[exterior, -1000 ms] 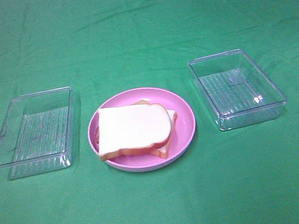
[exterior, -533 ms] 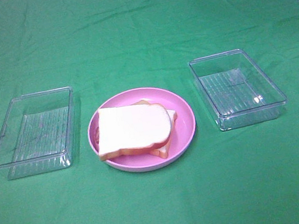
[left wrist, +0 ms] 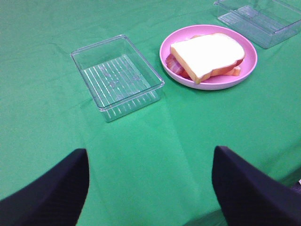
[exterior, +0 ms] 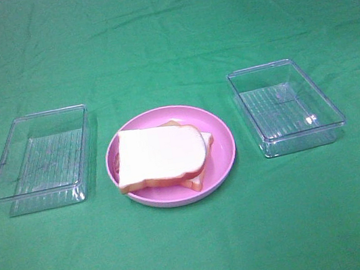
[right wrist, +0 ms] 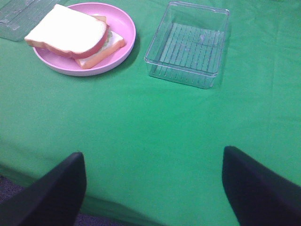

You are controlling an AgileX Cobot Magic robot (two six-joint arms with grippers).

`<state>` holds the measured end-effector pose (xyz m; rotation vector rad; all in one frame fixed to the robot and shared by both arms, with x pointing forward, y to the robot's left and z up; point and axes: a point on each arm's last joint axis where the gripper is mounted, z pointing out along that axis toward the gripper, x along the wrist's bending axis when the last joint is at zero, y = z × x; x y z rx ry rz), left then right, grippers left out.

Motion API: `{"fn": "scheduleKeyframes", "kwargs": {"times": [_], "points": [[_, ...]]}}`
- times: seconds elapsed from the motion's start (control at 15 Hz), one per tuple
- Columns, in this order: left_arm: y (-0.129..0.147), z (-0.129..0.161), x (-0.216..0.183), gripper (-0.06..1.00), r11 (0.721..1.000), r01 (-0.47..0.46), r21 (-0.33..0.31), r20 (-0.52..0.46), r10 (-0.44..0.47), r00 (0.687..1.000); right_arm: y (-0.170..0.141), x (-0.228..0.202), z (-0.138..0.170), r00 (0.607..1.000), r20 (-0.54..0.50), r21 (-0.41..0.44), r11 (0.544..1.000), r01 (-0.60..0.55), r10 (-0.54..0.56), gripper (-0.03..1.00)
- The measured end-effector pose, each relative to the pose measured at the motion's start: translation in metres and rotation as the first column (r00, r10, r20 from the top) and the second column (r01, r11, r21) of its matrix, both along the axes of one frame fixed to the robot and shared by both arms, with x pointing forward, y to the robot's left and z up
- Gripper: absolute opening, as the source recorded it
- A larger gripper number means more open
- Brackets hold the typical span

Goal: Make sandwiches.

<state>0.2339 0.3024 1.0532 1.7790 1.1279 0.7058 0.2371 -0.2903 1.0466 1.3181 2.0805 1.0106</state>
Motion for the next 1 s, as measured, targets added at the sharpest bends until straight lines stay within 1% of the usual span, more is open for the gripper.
{"fn": "scheduleKeyframes", "kwargs": {"times": [0.27, 0.4, 0.47, 0.53, 0.6, 0.67, 0.73, 0.8, 0.87, 0.93, 1.0], "points": [[0.0, 0.0, 0.0, 0.7, 1.0, -0.005, 0.0, 0.0, 0.005, 1.0, 0.0, 0.0001, 0.0001, 1.0, 0.001, 0.0, 1.0, 0.0, 0.0, 0.75], [-0.0003, 0.0, -0.0001, 0.7, 0.998, -0.063, 0.001, 0.0, 0.063, 0.998, 0.0002, 0.001, 0.0001, 0.995, 0.001, 0.001, 0.995, 0.096, -0.096, 0.75], [-0.0008, 0.0, -0.0003, 0.7, 0.988, -0.152, 0.002, 0.001, 0.152, 0.988, 0.0003, 0.0019, 0.0001, 0.982, 0.0, 0.002, 0.982, 0.187, -0.187, 0.75], [-0.0013, 0.0, -0.0004, 0.7, 0.97, -0.242, 0.002, 0.001, 0.242, 0.97, 0.0003, 0.0023, 0.0001, 0.973, 0.0, 0.002, 0.973, 0.232, -0.232, 0.75], [-0.0013, 0.0, -0.0004, 0.7, 0.97, -0.242, 0.002, 0.001, 0.242, 0.97, 0.0003, 0.0023, 0.0001, 0.973, 0.0, 0.002, 0.973, 0.232, -0.232, 0.75], [-0.0017, 0.0, -0.0005, 0.7, 0.945, -0.328, 0.002, 0.001, 0.328, 0.945, 0.0002, 0.0032, -0.0002, 0.95, -0.001, 0.002, 0.95, 0.312, -0.312, 0.75], [-0.002, 0.0, -0.0006, 0.7, 0.929, -0.369, 0.002, 0.001, 0.369, 0.929, 0.0002, 0.0033, -0.0002, 0.949, -0.001, 0.002, 0.949, 0.316, -0.316, 0.75], [-0.0023, 0.0, -0.0006, 0.7, 0.906, -0.423, 0.002, 0.001, 0.423, 0.906, 0.0002, 0.003, -0.0002, 0.949, 0.001, 0.002, 0.949, 0.317, -0.317, 0.75], [-0.0025, 0.0, -0.0006, 0.7, 0.892, -0.452, 0.002, 0.001, 0.452, 0.892, 0.0002, 0.0014, -0.0001, 0.948, 0.013, 0.006, 0.949, 0.317, -0.317, 0.75], [-0.0027, 0.0, -0.0006, 0.7, 0.873, -0.487, 0.002, 0.001, 0.487, 0.873, 0.0002, -0.0059, -0.0003, 0.947, 0.059, 0.021, 0.949, 0.316, -0.317, 0.75], [-0.0027, 0.0, -0.0006, 0.7, 0.873, -0.487, 0.002, 0.001, 0.487, 0.873, 0.0002, -0.0059, -0.0003, 0.947, 0.059, 0.021, 0.949, 0.316, -0.317, 0.75]]}}
